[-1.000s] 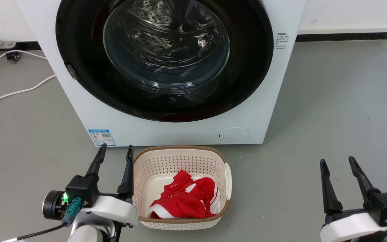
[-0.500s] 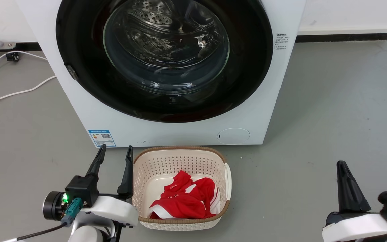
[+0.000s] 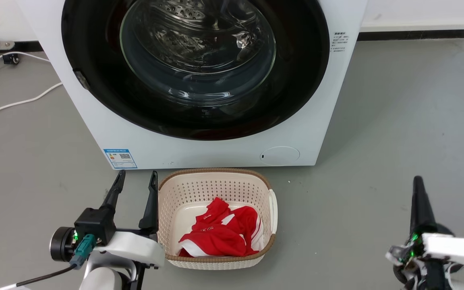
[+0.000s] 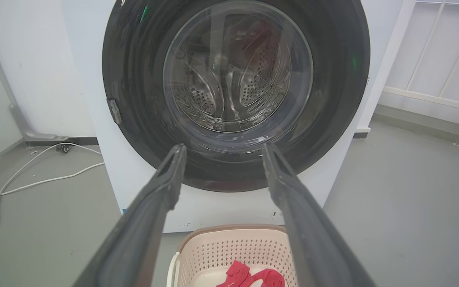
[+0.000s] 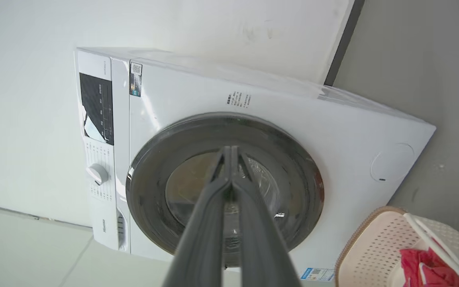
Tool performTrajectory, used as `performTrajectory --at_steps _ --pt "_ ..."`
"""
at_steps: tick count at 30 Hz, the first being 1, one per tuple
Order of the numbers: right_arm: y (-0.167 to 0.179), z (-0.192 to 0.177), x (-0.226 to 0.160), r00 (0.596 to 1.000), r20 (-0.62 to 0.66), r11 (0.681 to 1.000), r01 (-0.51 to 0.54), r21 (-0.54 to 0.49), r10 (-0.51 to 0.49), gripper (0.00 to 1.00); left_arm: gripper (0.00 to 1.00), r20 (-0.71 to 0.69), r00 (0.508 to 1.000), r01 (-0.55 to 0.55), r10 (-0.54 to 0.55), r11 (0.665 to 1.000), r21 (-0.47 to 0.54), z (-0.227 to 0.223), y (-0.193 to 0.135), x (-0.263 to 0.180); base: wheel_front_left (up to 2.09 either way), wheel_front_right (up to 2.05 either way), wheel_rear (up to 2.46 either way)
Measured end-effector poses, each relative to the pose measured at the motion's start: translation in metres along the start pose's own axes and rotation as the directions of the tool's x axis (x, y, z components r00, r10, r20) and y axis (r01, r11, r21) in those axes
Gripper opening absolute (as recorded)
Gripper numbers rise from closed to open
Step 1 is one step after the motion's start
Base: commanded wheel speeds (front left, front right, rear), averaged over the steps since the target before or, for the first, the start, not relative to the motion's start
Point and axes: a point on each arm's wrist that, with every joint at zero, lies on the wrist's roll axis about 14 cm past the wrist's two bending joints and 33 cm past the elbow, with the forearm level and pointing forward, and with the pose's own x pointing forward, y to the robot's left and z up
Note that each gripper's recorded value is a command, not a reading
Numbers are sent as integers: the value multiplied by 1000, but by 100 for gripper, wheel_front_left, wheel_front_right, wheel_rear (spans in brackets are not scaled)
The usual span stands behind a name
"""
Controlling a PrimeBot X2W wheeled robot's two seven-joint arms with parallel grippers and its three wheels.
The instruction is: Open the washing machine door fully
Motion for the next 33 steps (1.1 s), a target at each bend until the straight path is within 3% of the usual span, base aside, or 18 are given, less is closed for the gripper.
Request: performTrajectory --at_steps 4,7,10,13,20,33 --pt "1 13 16 998 62 975 17 222 -31 0 100 3 1000 -3 3 1000 -2 0 2 7 0 0 0" --pt "1 17 31 995 84 934 20 356 -53 0 100 -1 1000 -6 6 1000 -10 -4 3 12 0 0 0" --pt "-1 20 49 994 81 897 24 441 -67 0 100 6 1000 -3 4 1000 -10 -3 3 20 0 0 0" --pt "-3 28 72 995 72 884 26 467 -67 0 100 3 1000 -1 1 1000 -11 -7 4 27 0 0 0" --pt "-2 32 130 999 -22 924 51 379 -46 0 100 10 1000 -2 3 1000 -9 -11 7 44 0 0 0" --pt "34 -14 221 957 -287 983 7 183 47 0 100 -6 1000 0 0 1000 -8 -30 13 67 0 0 0"
